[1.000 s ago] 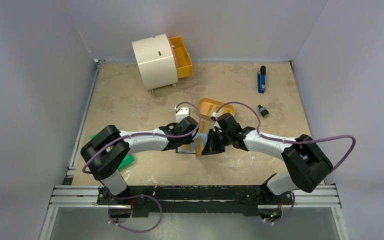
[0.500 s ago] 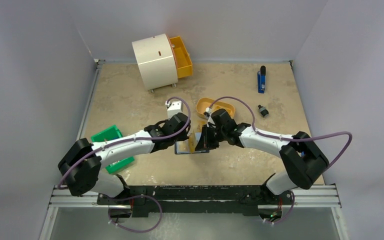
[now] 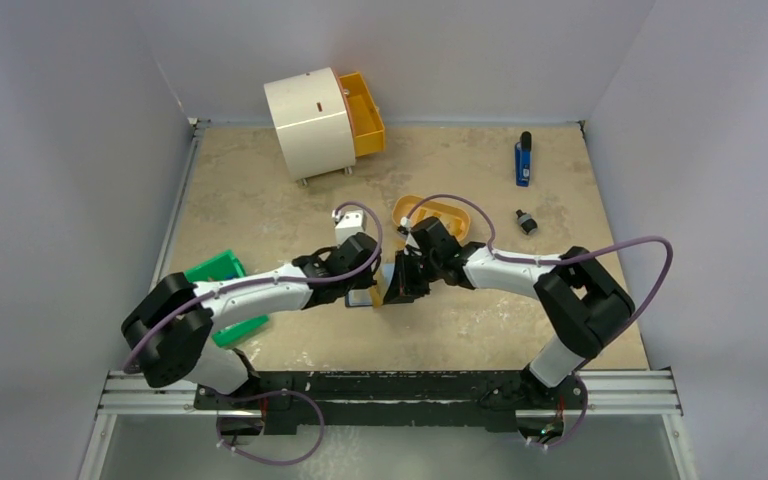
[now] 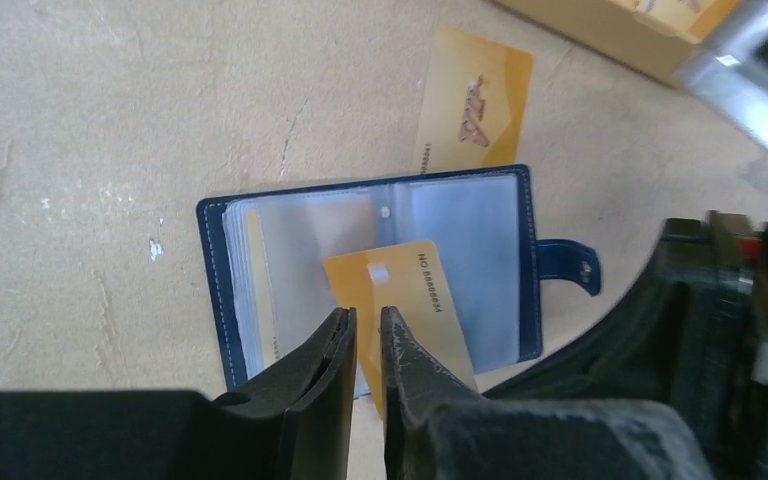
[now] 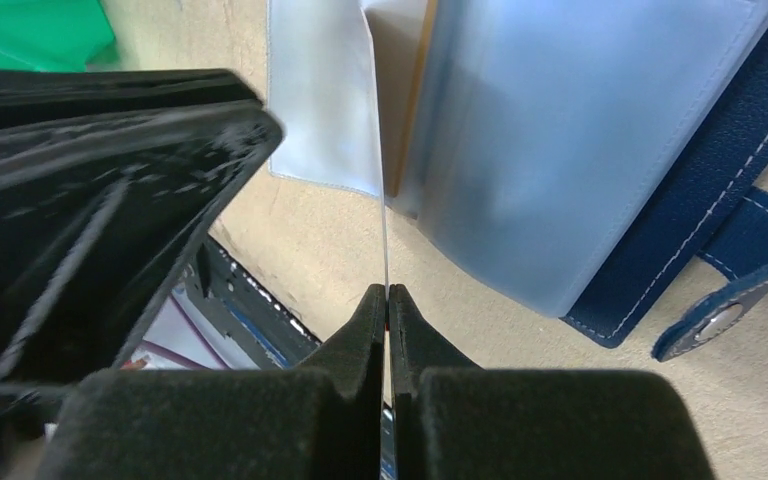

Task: Put the credit cards into the card holder
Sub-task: Turn over the card slot in the card holder.

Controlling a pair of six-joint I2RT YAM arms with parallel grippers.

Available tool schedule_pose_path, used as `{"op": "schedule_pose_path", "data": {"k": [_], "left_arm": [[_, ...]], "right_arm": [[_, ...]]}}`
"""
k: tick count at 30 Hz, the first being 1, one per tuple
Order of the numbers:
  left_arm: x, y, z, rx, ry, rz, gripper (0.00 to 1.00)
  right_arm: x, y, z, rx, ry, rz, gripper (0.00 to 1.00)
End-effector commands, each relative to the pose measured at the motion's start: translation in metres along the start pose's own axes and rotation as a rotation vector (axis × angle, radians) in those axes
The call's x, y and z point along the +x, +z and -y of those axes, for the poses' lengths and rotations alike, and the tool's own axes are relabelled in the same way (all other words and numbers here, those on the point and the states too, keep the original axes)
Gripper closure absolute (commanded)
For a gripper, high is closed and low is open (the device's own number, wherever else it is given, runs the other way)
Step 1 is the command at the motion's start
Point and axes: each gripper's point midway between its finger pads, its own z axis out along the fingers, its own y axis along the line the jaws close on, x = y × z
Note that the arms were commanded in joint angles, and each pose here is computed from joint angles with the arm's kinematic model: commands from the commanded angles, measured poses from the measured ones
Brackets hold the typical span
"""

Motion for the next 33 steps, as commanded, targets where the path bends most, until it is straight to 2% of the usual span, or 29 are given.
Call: {"op": "schedule_pose_path", "data": {"k": [1,5,11,33], "left_arm": [[0.010,0.017,-0.005,-0.029,-0.028,-0.009,0.87],[0.023,0.025,-0.029,-0.116,-0.019,-0.023,0.91],[0.028,0.025,-0.044,-0.148,-0.033,-0.015,0.94],[0.033,0.026,-0.045,-0.143,-0.037,-0.026,0.95]], "right_arm": [[-0.010,-0.010,-0.012,-0.017,-0.039,0.048,1.00],[0.000,-0.021,-0.008,0.004,-0.001,0.056,1.00],[0.001,-0.028,-0.002,0.021,0.027,0.099,1.00],[0.003,-0.012,-0.004,-0.026,0.036,0.048,1.00]]}}
